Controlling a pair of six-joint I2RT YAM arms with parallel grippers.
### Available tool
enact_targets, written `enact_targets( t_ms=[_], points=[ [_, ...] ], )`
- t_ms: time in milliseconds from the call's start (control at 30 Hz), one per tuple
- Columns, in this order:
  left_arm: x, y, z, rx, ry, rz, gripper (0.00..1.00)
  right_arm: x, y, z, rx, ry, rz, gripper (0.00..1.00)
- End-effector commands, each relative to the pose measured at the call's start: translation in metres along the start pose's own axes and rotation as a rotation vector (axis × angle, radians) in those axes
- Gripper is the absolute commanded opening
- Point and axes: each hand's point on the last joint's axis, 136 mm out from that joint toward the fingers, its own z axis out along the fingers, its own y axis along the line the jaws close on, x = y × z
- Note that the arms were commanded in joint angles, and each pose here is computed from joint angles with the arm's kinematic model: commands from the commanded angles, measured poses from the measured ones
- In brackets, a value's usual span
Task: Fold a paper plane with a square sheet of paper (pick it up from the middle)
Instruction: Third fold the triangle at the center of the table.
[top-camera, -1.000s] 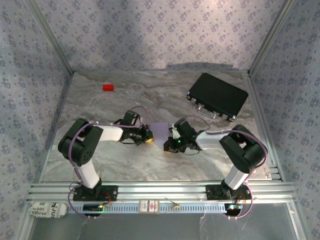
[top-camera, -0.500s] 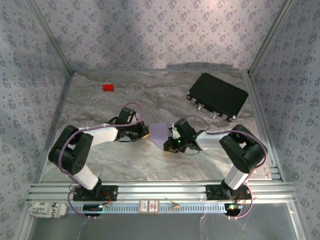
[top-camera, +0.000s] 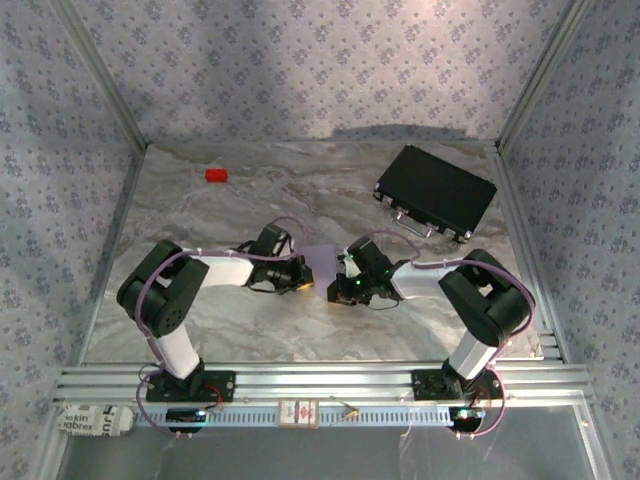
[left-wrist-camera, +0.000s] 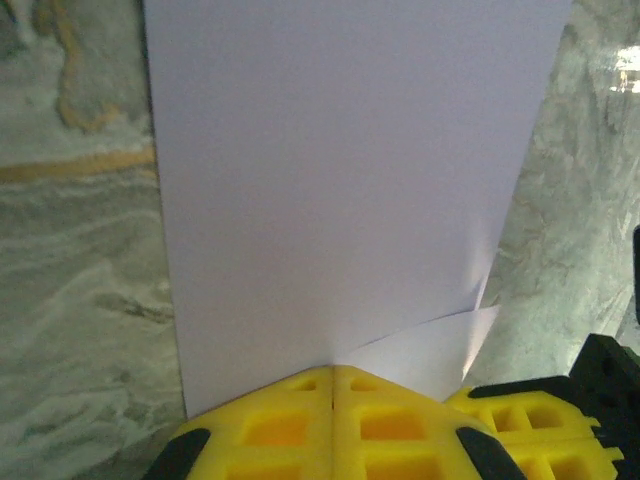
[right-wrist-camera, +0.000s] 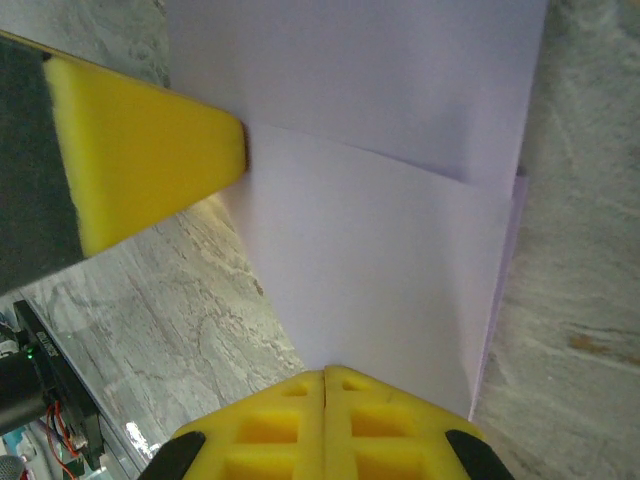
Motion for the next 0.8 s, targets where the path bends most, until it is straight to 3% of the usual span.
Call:
enact_targets(
  t_ms=[0,300,533,767],
  points=[
    [0.003,0.015,0.006,-0.05,0.015,-0.004,0.04,0.006,-0.008,-0.006,0.072,0.018,0.021,0.0],
    [0.011,0.023,0.009,-0.064,0.047,0.004,0.03,-0.017,0.028,0.002,0.046,-0.01,-0.067,0.0],
    [0.016,0.03,0.009,-0.07,0.056,0.005,0.03,-0.011,0.01,0.023,0.106,0.022,-0.046,0.0],
    [0.021,0.044,0.008,-0.091,0.064,-0.007,0.02,0.009,-0.003,0.007,0.117,0.02,-0.039,0.01]
  ],
)
